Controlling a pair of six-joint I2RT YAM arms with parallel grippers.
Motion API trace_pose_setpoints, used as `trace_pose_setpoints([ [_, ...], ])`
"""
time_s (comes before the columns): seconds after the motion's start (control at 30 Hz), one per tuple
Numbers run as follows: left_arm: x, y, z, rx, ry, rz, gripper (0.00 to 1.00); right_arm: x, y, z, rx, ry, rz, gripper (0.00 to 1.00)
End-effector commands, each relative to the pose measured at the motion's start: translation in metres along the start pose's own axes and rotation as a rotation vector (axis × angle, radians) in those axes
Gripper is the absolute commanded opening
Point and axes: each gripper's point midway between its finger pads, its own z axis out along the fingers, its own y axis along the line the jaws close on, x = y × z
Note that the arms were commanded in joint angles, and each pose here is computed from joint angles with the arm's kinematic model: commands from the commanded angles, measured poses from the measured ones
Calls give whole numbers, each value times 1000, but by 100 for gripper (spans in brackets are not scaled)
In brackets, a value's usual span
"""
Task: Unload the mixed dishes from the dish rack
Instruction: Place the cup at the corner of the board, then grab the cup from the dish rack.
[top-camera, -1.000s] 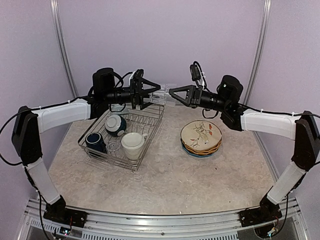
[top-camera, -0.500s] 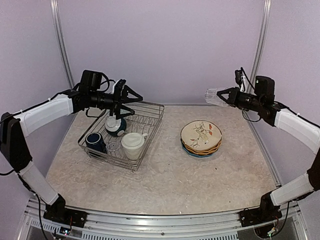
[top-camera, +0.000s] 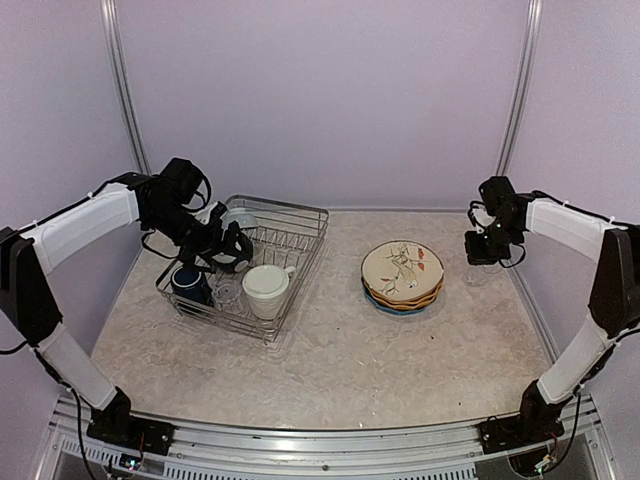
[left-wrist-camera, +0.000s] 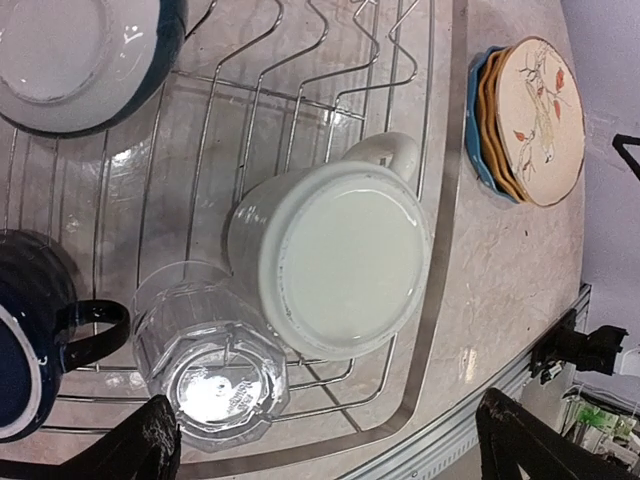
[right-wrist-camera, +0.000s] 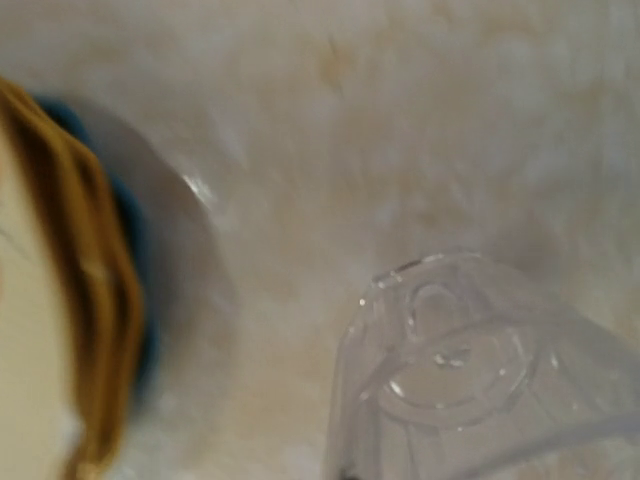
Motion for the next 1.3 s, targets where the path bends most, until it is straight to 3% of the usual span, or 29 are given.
trace_pose_setpoints([
  [0.0,14,17,-8,-112,53,31,99,15,-19,13,64,93,-23,0],
  [0.3,30,7,13,-148,130,87,99,18,-25,39,44,113,-4,2],
  [0.57,28,39,24,-318,138,88,99,19,-26,39,46,114,-14,26],
  [0.77,36,39,34,-322,178,100,98,8,-24,18,32,61,-14,58],
  [0.9,44,45,41,-343,215,95,95,-6,-21,-5,20,-6,-26,70],
  [1.27,42,58,57,-406,249,107,77,-44,-9,-81,-25,-233,-45,75],
])
